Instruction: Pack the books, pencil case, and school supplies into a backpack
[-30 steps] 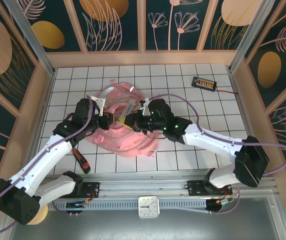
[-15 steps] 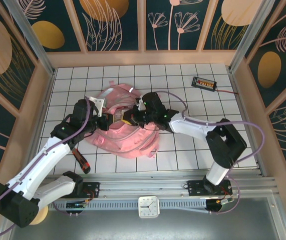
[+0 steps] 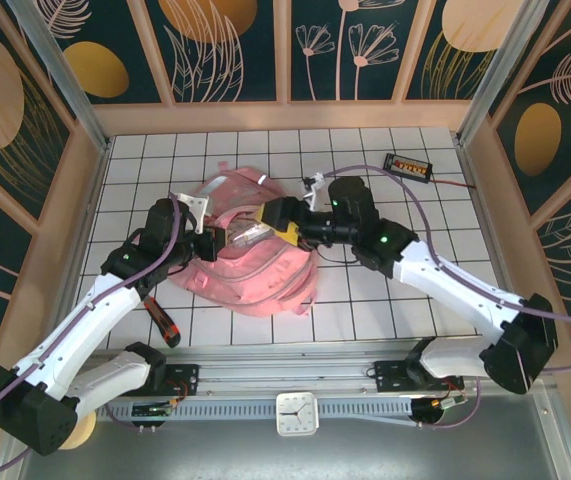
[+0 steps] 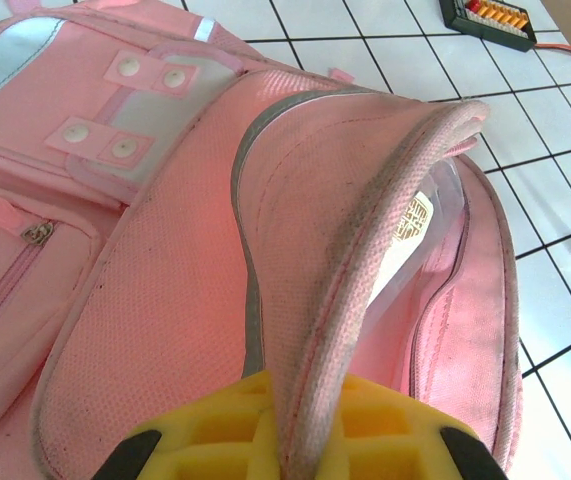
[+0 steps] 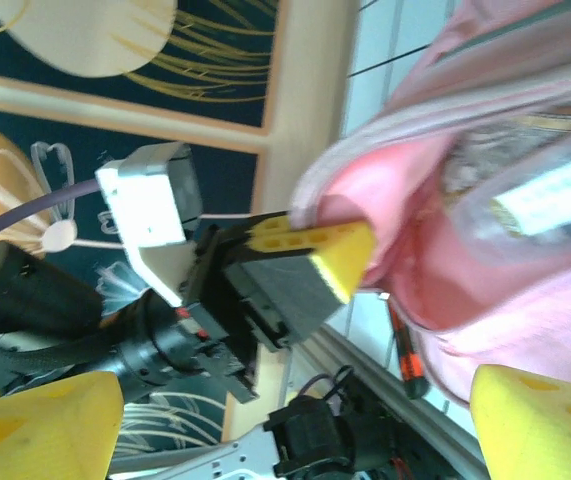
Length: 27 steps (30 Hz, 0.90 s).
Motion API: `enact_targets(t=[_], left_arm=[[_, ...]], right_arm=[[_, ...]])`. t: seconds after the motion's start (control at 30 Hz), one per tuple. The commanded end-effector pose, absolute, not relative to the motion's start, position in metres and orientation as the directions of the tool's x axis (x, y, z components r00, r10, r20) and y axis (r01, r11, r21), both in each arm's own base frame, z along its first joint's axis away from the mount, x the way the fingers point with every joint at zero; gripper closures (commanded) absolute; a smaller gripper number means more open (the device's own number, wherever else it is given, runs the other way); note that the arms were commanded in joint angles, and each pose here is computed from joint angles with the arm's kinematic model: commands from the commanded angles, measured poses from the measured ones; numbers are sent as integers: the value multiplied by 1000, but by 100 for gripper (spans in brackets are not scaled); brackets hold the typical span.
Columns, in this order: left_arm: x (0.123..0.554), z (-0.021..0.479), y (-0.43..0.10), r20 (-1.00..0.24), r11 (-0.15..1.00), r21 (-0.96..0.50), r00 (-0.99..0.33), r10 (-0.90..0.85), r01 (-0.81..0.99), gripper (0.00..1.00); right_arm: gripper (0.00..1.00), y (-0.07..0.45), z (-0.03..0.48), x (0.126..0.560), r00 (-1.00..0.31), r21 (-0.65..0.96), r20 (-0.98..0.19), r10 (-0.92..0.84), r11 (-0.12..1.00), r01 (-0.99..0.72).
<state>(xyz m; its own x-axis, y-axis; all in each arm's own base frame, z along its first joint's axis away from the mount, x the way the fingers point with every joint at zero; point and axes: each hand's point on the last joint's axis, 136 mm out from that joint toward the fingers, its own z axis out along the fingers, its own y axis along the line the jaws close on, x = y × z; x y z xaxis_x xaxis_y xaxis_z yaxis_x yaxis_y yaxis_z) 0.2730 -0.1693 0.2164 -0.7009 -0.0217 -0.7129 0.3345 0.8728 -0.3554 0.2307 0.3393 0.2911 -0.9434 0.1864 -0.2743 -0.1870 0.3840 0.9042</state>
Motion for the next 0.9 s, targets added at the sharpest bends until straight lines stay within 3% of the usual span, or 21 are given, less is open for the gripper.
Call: enact_targets(t=[0.0,0.17,0.2,0.3,0.67,0.8,0.87], left_arm=[[285,285,-190,-842,794,-387,-531,-98,468,100],[281,277,-194,-833,783,-385,-550,-67,489,100],[279,273,-194,-830,780,-384,-555,-57,494,100],[275,265,-191,-824,787,-380,-565,-48,487,100],[271,269,-191,-822,774,-395,-566,-58,495,100],[268,264,-193,-813,767,-405,-580,-53,497,100],[268,261,-192,-812,770,-404,-581,-53,495,100]], right_arm=[[17,315,215,235,-959,801,-198,205,597,-38],[18,316,204,254,-950,738,-238,201,673,-43],[20,314,199,258,-950,716,-237,205,697,-28],[38,310,187,275,-937,679,-270,221,734,-22],[52,350,179,333,-927,672,-324,188,735,-86],[51,375,193,341,-925,667,-351,143,731,-141],[45,383,185,341,-940,631,-329,92,762,-146]])
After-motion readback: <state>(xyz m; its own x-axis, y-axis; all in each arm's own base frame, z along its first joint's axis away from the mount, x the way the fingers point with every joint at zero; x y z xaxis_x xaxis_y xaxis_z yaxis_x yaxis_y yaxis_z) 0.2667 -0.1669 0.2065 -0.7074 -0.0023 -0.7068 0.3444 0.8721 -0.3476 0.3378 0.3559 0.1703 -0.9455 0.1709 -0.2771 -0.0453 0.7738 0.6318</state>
